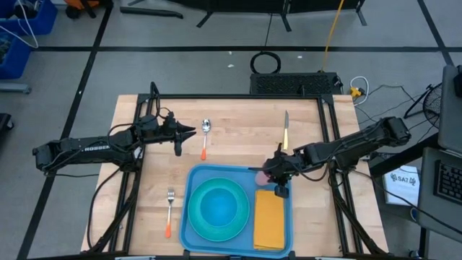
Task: Set up tray
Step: Put the pink cup on the blue serving tray to the top of the yellow napkin
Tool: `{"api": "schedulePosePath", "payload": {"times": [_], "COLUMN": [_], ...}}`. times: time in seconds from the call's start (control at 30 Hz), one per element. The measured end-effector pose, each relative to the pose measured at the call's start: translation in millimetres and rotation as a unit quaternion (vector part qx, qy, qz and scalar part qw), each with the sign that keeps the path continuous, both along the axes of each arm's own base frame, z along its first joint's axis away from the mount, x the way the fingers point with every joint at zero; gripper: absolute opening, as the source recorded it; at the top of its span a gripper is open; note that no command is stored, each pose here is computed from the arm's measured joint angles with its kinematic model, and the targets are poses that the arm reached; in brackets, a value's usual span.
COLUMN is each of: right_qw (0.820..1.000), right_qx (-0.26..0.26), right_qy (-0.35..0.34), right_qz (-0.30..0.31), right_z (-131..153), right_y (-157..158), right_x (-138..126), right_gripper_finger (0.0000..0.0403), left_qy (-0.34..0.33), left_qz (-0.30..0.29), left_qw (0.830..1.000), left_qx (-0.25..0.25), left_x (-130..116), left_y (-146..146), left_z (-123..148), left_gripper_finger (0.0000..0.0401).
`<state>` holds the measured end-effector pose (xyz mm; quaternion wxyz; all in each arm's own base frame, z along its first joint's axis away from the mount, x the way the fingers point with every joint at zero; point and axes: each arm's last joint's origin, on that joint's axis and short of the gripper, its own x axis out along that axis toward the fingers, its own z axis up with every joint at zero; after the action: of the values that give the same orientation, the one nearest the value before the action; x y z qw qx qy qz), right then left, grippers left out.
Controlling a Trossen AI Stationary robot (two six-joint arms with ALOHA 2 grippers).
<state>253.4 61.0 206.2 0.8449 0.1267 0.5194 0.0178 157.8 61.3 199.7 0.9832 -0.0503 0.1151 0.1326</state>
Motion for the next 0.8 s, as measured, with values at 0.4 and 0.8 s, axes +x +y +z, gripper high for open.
{"api": "schedulePosePath", "payload": {"times": [0.4, 0.8], "right_qw": [0.999, 0.999], "right_qx": [0.030, 0.029], "right_qy": [-0.010, -0.015], "right_qz": [0.009, 0.007], "right_z": [-0.3, 0.3], "right_y": [2.5, 1.9], "right_x": [3.1, 3.7], "right_gripper_finger": [0.0059, 0.0087], "left_qy": [0.000, -0.002], "left_qz": [0.000, 0.000], "left_qw": [1.000, 1.000], "left_qx": [0.000, 0.002], "left_x": [0.0, 0.1], "left_y": [0.0, 0.0], "left_z": [0.0, 0.5], "left_gripper_finger": [0.0081, 0.0081]}}
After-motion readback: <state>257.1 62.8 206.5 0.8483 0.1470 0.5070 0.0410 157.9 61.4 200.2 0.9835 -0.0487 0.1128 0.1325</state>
